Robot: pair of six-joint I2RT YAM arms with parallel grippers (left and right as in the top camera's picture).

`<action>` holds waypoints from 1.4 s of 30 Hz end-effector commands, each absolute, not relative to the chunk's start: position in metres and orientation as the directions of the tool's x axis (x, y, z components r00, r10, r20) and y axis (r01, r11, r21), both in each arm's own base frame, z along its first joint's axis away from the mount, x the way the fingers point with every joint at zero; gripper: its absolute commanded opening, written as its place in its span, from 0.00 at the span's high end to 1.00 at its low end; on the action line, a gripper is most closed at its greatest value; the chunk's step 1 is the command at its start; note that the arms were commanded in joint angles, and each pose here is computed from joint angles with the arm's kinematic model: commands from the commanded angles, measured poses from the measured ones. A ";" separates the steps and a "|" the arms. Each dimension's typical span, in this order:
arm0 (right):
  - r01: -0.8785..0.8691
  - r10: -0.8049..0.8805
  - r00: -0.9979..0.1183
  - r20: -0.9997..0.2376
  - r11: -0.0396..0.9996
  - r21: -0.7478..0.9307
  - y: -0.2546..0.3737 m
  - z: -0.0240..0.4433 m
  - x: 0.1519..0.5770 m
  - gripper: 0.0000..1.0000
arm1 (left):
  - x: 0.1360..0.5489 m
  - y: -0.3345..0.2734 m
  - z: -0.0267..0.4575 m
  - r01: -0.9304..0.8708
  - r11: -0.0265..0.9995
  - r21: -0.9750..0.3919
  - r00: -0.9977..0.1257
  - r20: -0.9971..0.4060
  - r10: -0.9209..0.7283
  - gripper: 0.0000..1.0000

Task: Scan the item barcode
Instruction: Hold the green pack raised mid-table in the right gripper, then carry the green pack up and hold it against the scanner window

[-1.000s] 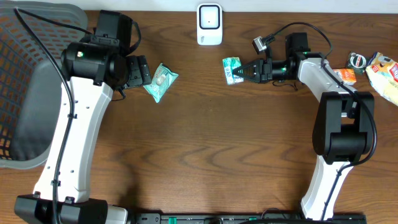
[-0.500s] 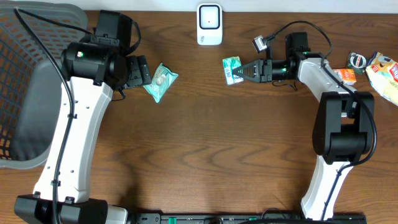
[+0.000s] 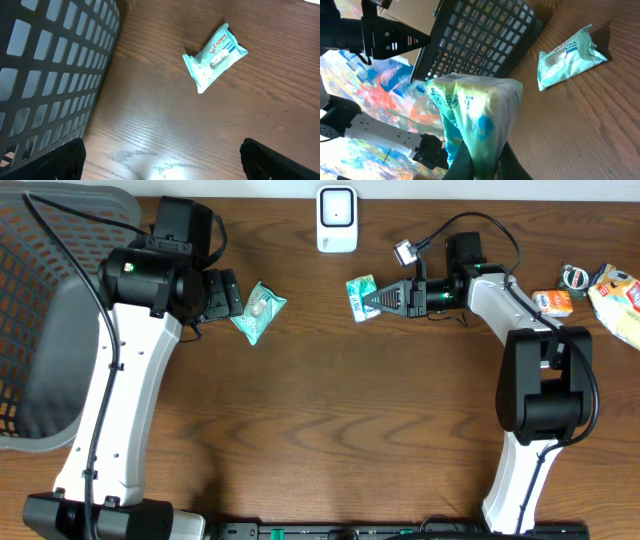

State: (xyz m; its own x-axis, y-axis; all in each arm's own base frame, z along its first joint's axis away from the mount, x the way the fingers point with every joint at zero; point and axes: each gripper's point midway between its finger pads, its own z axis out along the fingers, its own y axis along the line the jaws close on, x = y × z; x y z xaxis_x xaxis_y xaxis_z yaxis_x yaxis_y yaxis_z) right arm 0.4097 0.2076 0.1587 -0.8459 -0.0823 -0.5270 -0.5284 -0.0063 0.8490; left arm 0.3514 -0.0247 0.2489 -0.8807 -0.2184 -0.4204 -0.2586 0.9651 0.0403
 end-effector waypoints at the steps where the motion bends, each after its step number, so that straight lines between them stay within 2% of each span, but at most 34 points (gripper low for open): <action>1: -0.568 -0.091 -0.817 -0.570 -0.052 0.822 0.216 0.174 0.402 0.99 | 0.351 -0.022 0.249 -0.272 0.961 0.048 -0.877 -0.422 -0.228 0.02; 34: -0.584 -0.109 -0.802 -0.587 -0.060 0.809 0.225 0.174 0.399 0.99 | 0.351 -0.022 0.249 -0.272 0.961 0.048 -0.877 -0.422 -0.228 0.02; 37: -0.583 -0.133 -0.805 -0.579 -0.003 0.812 0.229 0.163 0.401 0.99 | 0.351 -0.022 0.249 -0.272 0.961 0.048 -0.877 -0.422 -0.228 0.02; 42: -0.486 -0.198 -0.873 -0.446 0.274 0.830 0.240 0.119 0.410 0.99 | 0.351 -0.022 0.249 -0.272 0.961 0.048 -0.877 -0.422 -0.228 0.02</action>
